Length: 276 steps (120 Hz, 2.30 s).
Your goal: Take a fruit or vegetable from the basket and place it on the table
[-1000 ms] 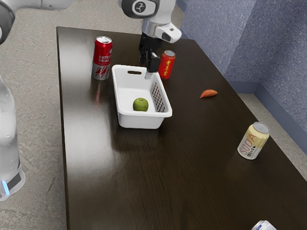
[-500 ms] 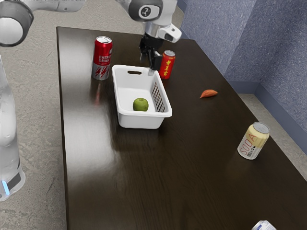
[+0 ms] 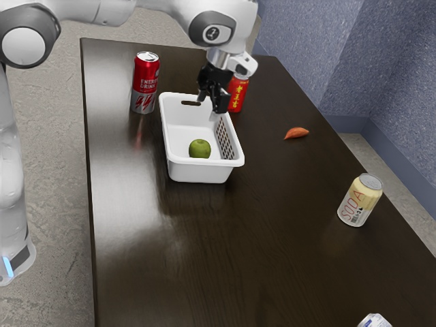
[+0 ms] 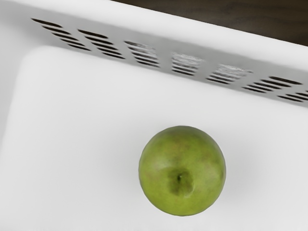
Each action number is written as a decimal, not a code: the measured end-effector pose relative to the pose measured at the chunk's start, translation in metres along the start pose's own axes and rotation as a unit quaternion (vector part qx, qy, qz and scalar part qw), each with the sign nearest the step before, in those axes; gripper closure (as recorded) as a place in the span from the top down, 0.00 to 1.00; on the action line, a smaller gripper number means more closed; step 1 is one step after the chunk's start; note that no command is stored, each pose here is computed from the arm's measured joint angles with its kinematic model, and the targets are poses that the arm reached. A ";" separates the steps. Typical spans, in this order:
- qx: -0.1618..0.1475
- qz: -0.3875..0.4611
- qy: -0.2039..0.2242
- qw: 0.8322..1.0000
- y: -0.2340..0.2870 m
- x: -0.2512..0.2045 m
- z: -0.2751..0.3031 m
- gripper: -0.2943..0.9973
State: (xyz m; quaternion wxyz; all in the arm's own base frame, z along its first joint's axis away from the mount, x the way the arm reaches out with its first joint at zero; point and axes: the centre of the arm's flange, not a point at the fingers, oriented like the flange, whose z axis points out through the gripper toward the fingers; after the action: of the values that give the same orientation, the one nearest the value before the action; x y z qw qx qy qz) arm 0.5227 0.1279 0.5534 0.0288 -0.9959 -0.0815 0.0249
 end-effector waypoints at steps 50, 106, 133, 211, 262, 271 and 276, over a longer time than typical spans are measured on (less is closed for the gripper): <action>-0.011 0.000 -0.012 1.000 0.010 0.002 0.060 0.77; -0.017 0.003 -0.019 1.000 0.018 0.006 0.102 0.77; -0.019 0.006 -0.028 0.999 0.023 0.012 0.122 0.77; -0.023 -0.002 -0.037 0.999 0.020 0.019 0.143 0.49; -0.003 0.001 0.035 0.999 0.015 0.038 0.033 0.48; 0.000 -0.001 0.050 0.999 0.012 0.040 0.001 0.49; 0.002 -0.001 0.051 0.999 0.012 0.040 -0.008 0.49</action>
State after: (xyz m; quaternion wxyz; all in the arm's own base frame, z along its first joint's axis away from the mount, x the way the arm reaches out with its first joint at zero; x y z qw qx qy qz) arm 0.5645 0.1220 0.5587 0.0346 -0.9958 -0.0806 -0.0257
